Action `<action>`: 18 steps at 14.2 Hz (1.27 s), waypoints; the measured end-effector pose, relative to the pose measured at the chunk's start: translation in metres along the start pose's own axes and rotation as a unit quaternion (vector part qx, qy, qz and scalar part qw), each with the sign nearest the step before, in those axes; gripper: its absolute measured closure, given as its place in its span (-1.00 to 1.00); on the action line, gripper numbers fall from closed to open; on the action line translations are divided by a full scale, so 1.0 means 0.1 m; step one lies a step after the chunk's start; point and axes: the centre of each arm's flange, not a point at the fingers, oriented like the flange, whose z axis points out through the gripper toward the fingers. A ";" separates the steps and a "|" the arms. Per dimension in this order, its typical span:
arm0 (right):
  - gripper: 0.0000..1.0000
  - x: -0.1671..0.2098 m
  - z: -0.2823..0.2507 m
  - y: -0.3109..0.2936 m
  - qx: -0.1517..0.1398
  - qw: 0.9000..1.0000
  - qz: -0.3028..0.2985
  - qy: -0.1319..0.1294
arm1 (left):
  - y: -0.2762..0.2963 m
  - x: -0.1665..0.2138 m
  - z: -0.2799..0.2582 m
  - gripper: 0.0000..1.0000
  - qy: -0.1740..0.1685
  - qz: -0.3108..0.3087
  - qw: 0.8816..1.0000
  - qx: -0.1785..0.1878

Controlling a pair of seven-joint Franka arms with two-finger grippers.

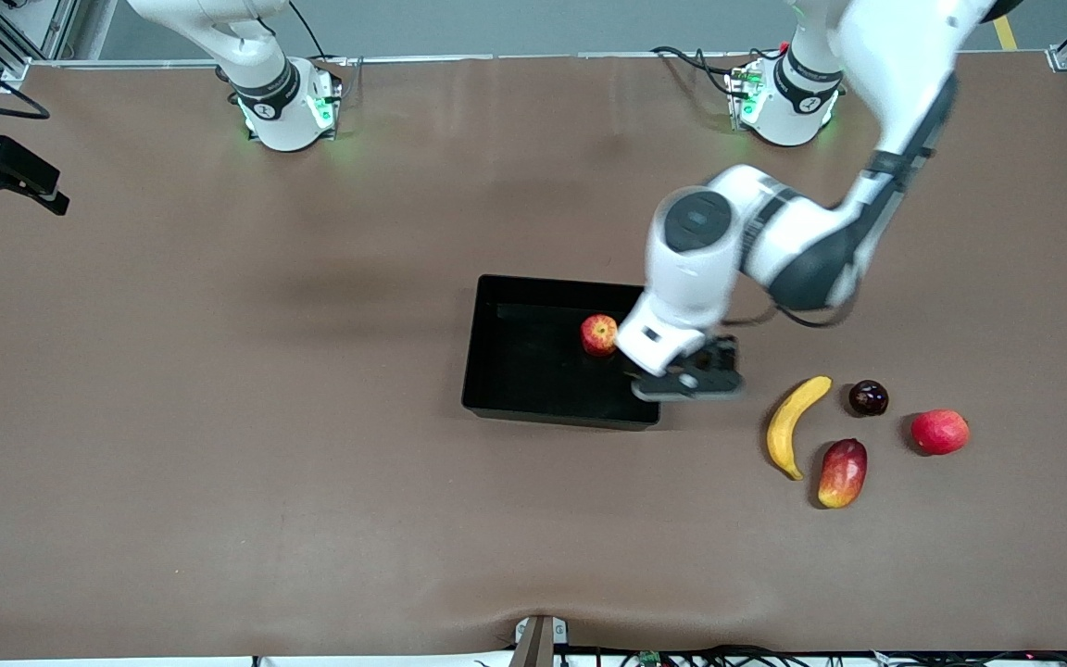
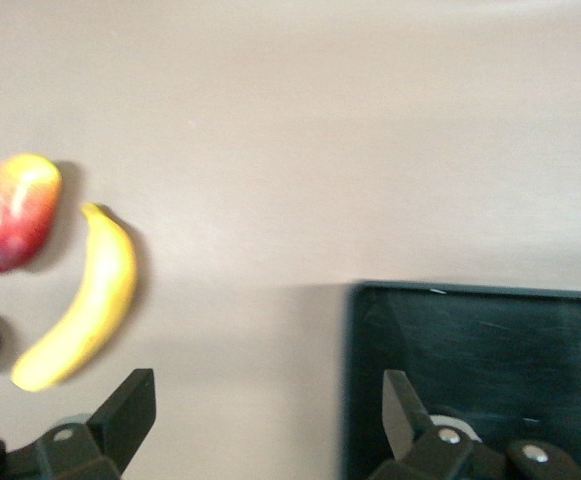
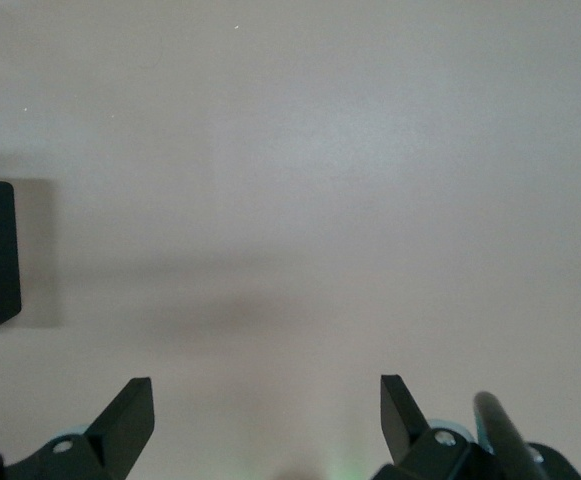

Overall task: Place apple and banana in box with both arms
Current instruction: 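Move the left gripper to the yellow banana and grasp it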

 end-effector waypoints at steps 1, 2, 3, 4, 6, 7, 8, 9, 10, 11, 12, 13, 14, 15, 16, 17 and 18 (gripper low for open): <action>-1.00 0.00 0.00 0.01 0.000 1.000 0.001 0.000 | -0.23 0.08 0.08 -1.00 -0.006 0.020 1.000 0.002; -1.00 0.00 0.00 0.02 0.000 1.000 0.001 0.000 | -0.45 0.13 0.19 -1.00 -0.015 0.044 0.999 0.003; -1.00 0.00 0.00 0.02 0.000 1.000 0.002 0.000 | -0.65 0.16 0.34 -1.00 -0.027 0.072 0.997 0.003; -1.00 0.00 0.00 0.02 0.000 1.000 0.002 0.000 | -0.84 0.17 0.51 -1.00 -0.040 0.099 0.994 0.001; -1.00 0.00 0.00 0.02 0.000 1.000 0.002 -0.001 | -1.16 0.16 0.90 -1.00 -0.053 0.144 0.988 -0.016; -1.00 0.00 0.00 0.02 0.000 1.000 0.002 -0.001 | -1.27 0.12 1.09 -1.00 -0.051 0.157 0.986 -0.029; -1.00 0.00 0.00 0.03 0.000 1.000 0.002 -0.001 | -1.37 0.06 1.28 -1.00 -0.051 0.167 0.984 -0.040; -1.00 0.00 0.00 0.03 0.000 1.000 0.002 -0.001 | -1.45 0.00 1.45 -1.00 -0.053 0.176 0.982 -0.049; -1.00 0.00 0.00 0.02 0.000 1.000 0.002 -0.001 | -1.51 -0.06 1.59 -1.00 -0.057 0.186 0.979 -0.053; -1.00 0.00 0.00 0.03 0.000 1.000 0.002 -0.001 | -1.56 -0.11 1.70 -1.00 -0.058 0.200 0.977 -0.050; -1.00 0.00 0.00 0.02 0.000 1.000 0.002 -0.001 | -1.57 -0.14 1.77 -1.00 -0.060 0.213 0.974 -0.043; -1.00 0.00 0.00 0.03 0.000 1.000 0.002 -0.001 | -1.57 -0.16 1.83 -1.00 -0.062 0.222 0.972 -0.037; -1.00 0.00 0.00 0.03 0.000 1.000 0.002 -0.001 | -1.55 -0.20 1.89 -0.97 -0.065 0.228 0.971 -0.036; -1.00 0.00 0.00 0.02 0.000 1.000 0.002 -0.001 | -1.54 -0.23 1.95 -0.91 -0.070 0.230 0.970 -0.038; -1.00 0.00 0.00 0.02 0.000 1.000 0.002 -0.001 | -1.54 -0.25 2.00 -0.74 -0.074 0.230 0.969 -0.039; -1.00 0.00 0.00 0.02 0.000 1.000 0.002 -0.001 | -1.54 -0.26 2.04 -0.48 -0.077 0.230 0.969 -0.040; -1.00 0.00 0.00 0.02 0.000 1.000 0.002 -0.001 | -1.56 -0.27 2.07 -0.29 -0.079 0.229 0.969 -0.040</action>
